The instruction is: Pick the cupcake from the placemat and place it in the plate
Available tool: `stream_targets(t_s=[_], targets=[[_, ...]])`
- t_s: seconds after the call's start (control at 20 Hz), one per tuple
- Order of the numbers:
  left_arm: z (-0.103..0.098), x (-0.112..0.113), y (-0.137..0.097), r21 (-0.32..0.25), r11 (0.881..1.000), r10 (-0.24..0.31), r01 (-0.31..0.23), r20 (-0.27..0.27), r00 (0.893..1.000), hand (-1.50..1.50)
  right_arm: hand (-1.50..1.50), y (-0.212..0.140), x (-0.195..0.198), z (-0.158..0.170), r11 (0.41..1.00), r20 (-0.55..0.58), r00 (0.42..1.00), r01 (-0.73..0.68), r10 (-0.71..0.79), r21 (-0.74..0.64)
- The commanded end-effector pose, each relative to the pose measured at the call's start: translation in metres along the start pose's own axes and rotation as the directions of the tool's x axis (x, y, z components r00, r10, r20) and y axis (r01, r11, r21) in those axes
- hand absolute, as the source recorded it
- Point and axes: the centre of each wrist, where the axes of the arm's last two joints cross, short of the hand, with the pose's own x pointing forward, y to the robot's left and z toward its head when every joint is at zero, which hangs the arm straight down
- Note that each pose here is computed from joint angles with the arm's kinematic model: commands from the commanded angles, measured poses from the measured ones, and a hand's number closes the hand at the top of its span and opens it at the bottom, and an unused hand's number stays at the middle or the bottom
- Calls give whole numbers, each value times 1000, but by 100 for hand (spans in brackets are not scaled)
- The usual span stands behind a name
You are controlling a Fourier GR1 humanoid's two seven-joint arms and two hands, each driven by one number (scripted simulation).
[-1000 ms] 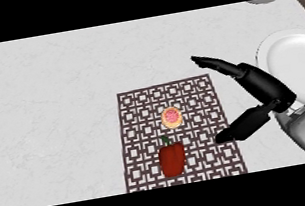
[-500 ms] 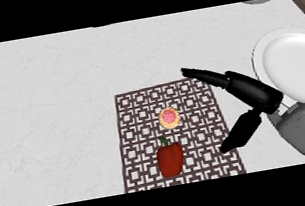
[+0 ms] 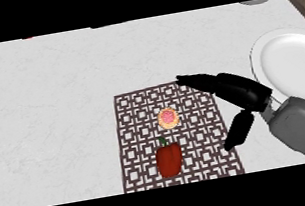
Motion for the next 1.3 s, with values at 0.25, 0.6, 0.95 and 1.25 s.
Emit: stream_targets(t_s=[0.25,0.6,0.95,1.25], targets=[[-17,103,-29,-135,979,198,-150,492,848,0,-150,12,11,-25,987,-68,991,-111,119,119],[-17,101,-30,-152,977,207,-152,479,853,0,-150,23,14,-40,975,-108,980,-150,169,166],[-18,99,-31,-131,977,210,-167,469,858,0,-150,28,20,-55,969,-121,973,-173,196,177],[-16,100,-33,-141,977,207,-158,472,857,0,-150,37,24,-67,947,-119,961,-218,251,237]])
